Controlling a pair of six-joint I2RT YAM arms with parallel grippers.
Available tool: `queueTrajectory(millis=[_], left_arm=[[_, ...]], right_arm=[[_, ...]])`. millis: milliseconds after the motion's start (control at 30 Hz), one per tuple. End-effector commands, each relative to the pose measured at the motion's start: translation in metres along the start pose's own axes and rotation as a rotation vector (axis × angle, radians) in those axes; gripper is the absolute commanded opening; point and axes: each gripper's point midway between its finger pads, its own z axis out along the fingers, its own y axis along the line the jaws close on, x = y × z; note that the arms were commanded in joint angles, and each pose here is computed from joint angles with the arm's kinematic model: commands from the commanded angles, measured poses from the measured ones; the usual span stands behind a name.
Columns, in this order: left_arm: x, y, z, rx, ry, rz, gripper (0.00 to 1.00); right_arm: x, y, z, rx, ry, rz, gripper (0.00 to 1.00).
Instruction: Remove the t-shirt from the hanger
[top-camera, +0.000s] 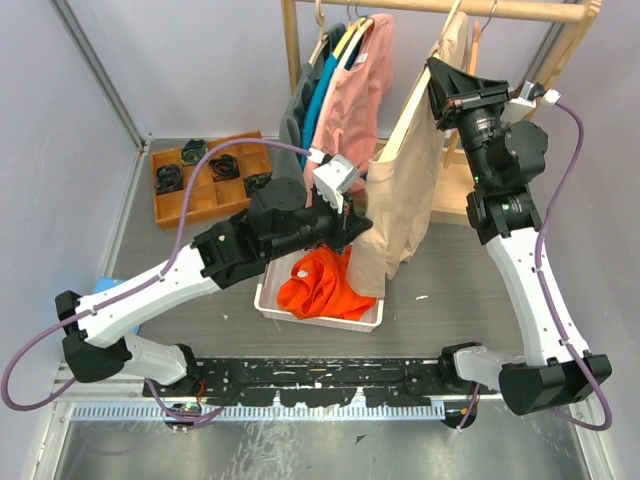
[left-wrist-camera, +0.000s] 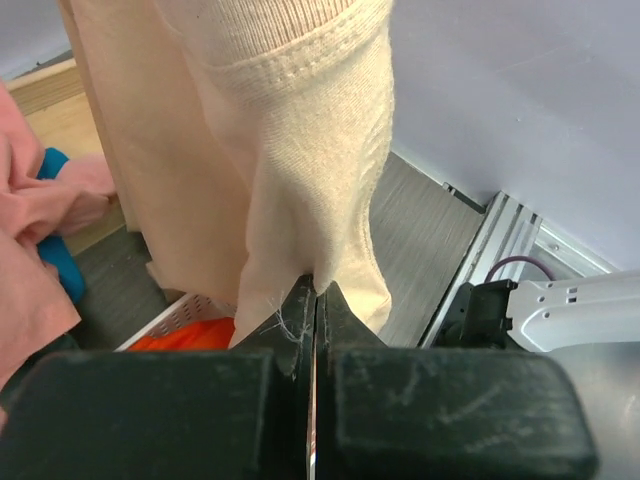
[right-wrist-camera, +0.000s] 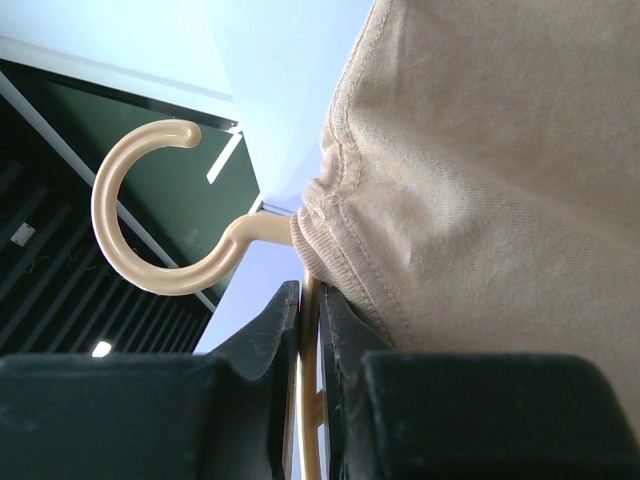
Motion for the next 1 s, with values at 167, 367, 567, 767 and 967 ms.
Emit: queueTrajectory(millis=[167, 367, 567, 767, 967], left_arm=[[-0.002, -0.002, -0.024, 0.006, -0.023, -0.035, 0.0], [0.009, -0.005, -0.043, 0.016, 0.011, -0.06, 0.0], [0.027, -0.011, -0.046, 0.027, 0.074, -0.047, 0.0], [0.052, -0.011, -0.041, 0.02, 0.126, -0.046, 0.0], [0.064, -0.009, -0.036, 0.014, 0.142, -0.043, 0.0]], right_arm=[[-0.016, 0.081, -0.006, -0.239, -0.08, 0.015, 0.01], [-0.022, 0.079, 0.003, -0.238, -0.11, 0.034, 0.0], [-0.024, 0.077, 0.012, -0.246, -0.115, 0.07, 0.01], [-0.026, 0.078, 0.015, -0.261, -0.118, 0.101, 0.0], [-0.026, 0.083, 0.014, -0.277, -0.119, 0.118, 0.01]])
